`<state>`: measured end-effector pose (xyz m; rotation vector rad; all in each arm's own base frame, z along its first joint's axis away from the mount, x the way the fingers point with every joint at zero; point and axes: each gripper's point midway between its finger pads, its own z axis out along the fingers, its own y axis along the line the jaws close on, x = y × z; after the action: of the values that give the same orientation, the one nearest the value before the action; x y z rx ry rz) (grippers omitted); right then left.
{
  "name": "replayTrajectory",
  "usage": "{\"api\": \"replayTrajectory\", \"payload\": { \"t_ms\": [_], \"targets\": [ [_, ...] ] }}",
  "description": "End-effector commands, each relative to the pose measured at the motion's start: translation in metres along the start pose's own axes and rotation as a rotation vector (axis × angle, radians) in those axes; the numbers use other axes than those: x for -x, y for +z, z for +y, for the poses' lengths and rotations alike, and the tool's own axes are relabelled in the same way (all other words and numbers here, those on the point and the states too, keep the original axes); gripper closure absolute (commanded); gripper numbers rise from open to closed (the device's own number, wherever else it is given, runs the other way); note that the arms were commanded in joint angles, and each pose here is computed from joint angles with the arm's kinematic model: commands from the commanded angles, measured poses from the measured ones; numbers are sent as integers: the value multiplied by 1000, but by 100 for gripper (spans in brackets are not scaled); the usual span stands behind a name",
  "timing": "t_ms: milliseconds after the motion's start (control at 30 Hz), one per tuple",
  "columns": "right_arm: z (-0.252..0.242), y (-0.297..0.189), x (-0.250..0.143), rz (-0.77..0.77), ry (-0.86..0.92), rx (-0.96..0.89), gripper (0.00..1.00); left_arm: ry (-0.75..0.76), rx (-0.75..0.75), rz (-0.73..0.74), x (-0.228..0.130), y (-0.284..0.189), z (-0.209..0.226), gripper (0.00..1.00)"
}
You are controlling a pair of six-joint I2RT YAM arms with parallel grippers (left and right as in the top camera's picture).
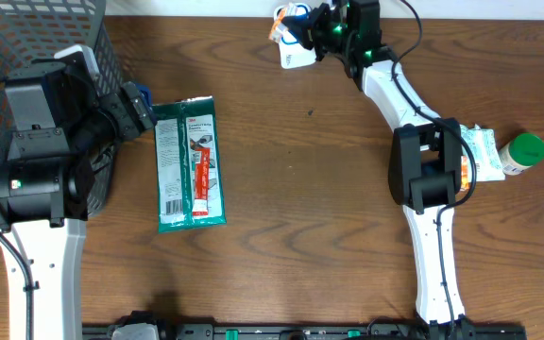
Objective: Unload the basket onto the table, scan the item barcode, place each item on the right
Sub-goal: 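Hold the Kleenex pack in front of the scanner window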
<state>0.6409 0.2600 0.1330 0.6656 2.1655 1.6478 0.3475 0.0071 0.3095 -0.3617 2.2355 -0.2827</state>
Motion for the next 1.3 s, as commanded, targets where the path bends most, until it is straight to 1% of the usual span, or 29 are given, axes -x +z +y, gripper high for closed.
{"api": "replayTrajectory", "payload": {
  "t_ms": [0,167,400,533,700,833,1033,1133,1267],
  "targets": [
    [8,-9,16,-52,-28,0,99,10,-4,-6,2,-2,0,13],
    [-6,-9,16,-60,-3,-54,99,10,-4,-6,2,-2,0,13],
    [-6,-10,20,-83,-71,-57,99,10,-4,-6,2,-2,0,13],
    [1,-10,23,-90,-149,-35,99,10,-4,-6,2,-2,0,13],
    [4,-10,21,-78,-180,-24,99,10,-4,-6,2,-2,0,13],
    [28,-16,12,-33,-257,37,99,10,-4,-6,2,-2,0,13],
    [99,-51,-2,-54,-420,57,99,10,-4,-6,2,-2,0,13],
    [128,-81,-24,-31,-499,3,99,10,-4,-6,2,-2,0,13],
    [134,-119,-59,49,-600,-117,99,10,-4,-6,2,-2,0,13]
  ]
}}
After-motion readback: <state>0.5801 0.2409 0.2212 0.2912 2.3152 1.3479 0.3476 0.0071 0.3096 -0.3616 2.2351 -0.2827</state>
